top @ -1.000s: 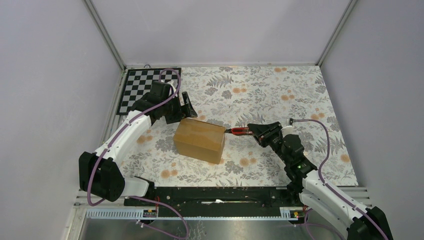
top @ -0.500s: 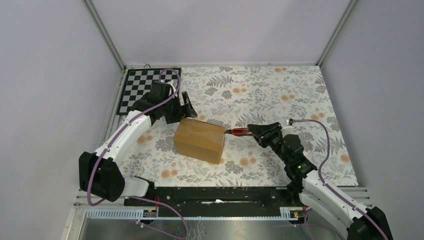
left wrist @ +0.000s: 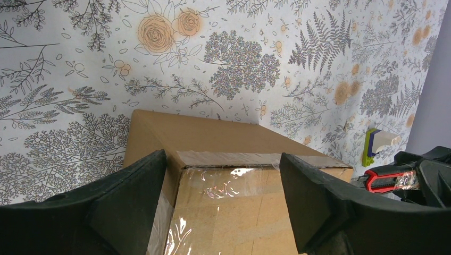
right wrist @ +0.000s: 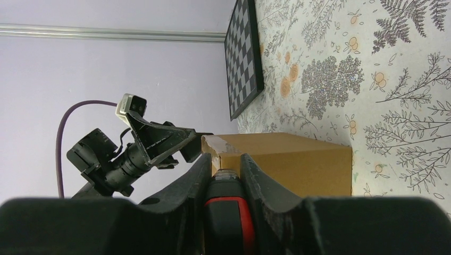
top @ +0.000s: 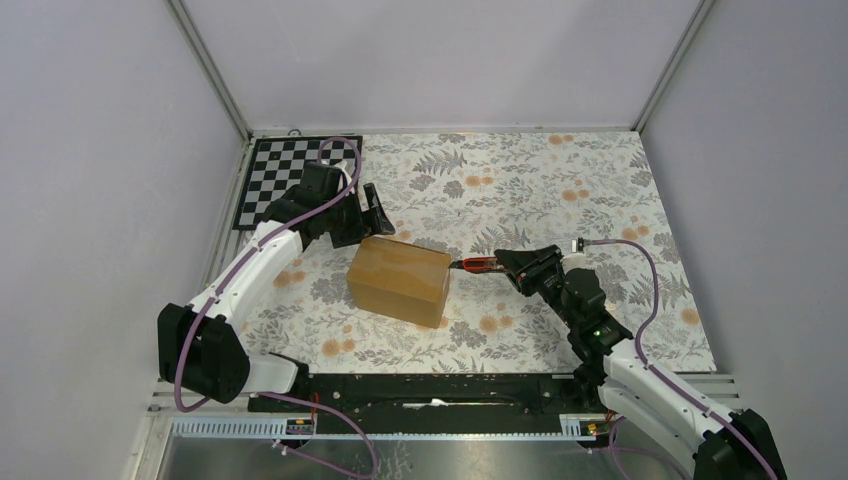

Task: Unpack the express box
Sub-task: Cut the express box at the center of the board.

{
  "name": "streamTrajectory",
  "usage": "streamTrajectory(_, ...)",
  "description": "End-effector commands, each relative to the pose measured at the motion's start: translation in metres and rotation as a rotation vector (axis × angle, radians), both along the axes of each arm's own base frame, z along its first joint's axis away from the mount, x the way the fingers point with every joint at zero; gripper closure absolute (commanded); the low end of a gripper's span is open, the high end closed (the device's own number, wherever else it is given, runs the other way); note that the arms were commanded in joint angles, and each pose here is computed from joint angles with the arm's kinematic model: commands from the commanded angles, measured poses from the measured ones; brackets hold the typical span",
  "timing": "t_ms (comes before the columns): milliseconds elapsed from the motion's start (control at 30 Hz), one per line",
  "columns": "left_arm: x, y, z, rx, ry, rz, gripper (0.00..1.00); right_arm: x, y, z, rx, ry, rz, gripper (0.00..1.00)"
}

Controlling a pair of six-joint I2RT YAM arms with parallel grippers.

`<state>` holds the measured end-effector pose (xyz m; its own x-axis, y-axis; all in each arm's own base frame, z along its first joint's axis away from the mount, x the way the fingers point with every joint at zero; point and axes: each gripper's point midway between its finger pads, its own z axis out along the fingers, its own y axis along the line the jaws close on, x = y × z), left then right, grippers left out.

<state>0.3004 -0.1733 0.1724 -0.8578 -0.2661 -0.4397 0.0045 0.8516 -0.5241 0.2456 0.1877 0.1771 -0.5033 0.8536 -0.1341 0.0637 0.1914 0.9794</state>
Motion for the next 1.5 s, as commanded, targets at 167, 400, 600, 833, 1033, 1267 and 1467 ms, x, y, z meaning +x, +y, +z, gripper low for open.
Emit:
streamTrajectory(167,0.004,-0.004,0.009,-0.035,-0.024,-0.007,0.18,0.004,0.000,0.022,0.040,-0.076,-0.007,1.00)
streamTrajectory(400,0.004,-0.004,0.008,-0.035,-0.022,-0.006,0.18,0.003,-0.001,0.022,0.038,-0.077,-0.010,1.00)
streamTrajectory(600,0.004,-0.004,0.009,-0.036,-0.023,-0.007,0.18,0.002,-0.001,0.023,0.039,-0.079,-0.009,1.00)
streamTrajectory(833,0.005,-0.004,0.009,-0.034,-0.027,-0.006,0.18,0.002,-0.004,0.025,0.018,-0.085,-0.017,1.00)
streamTrajectory(1033,0.007,-0.006,0.012,-0.045,-0.036,-0.003,0.18,0.001,0.000,0.020,-0.055,-0.070,0.016,1.00)
streamTrajectory(1267,0.010,-0.008,0.015,-0.061,-0.056,-0.007,0.18,-0.001,-0.001,0.027,-0.107,-0.099,0.028,1.00)
streamTrajectory(1467,0.016,-0.011,0.014,-0.052,-0.064,-0.029,0.18,-0.008,0.008,0.025,-0.160,-0.120,0.103,1.00)
